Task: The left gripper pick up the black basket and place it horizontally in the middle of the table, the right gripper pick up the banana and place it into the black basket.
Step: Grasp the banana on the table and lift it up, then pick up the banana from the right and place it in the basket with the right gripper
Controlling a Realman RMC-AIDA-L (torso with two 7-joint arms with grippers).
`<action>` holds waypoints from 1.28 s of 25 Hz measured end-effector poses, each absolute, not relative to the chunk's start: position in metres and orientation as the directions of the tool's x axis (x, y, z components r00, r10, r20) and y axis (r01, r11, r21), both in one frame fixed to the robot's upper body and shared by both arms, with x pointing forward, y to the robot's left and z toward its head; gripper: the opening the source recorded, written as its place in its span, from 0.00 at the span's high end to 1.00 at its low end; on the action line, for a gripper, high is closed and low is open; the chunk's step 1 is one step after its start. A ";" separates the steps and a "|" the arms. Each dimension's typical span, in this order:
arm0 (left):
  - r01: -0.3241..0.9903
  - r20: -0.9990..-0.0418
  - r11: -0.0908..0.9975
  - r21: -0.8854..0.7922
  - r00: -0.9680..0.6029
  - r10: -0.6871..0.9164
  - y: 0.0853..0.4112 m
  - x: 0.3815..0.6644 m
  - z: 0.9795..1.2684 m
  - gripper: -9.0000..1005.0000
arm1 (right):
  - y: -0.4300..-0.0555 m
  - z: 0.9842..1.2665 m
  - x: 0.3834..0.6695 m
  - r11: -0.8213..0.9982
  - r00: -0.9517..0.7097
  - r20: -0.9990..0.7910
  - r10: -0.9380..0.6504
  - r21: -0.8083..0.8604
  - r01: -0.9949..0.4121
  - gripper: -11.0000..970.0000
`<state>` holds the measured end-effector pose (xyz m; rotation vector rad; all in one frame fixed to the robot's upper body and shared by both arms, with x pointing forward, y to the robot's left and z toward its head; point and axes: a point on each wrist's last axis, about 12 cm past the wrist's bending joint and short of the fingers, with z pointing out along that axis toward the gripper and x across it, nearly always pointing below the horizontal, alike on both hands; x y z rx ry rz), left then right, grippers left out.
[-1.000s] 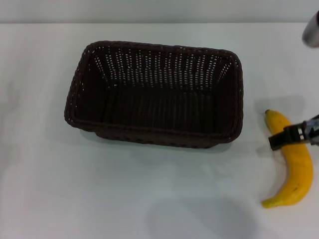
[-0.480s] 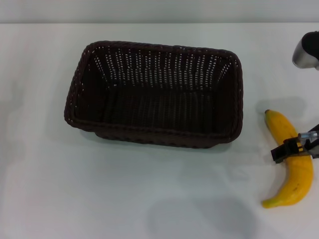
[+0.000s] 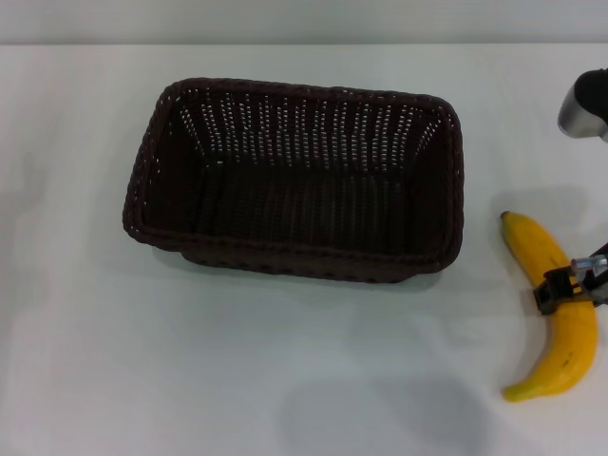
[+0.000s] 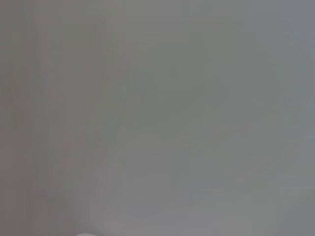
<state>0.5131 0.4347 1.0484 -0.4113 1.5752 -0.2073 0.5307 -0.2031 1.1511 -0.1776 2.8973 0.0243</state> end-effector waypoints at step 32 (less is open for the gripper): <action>-0.073 -0.916 0.913 -0.402 0.010 -0.402 0.405 0.518 1.042 0.27 | -0.139 1.251 0.616 0.585 -0.289 -0.763 -0.578 -0.141 -0.799 0.46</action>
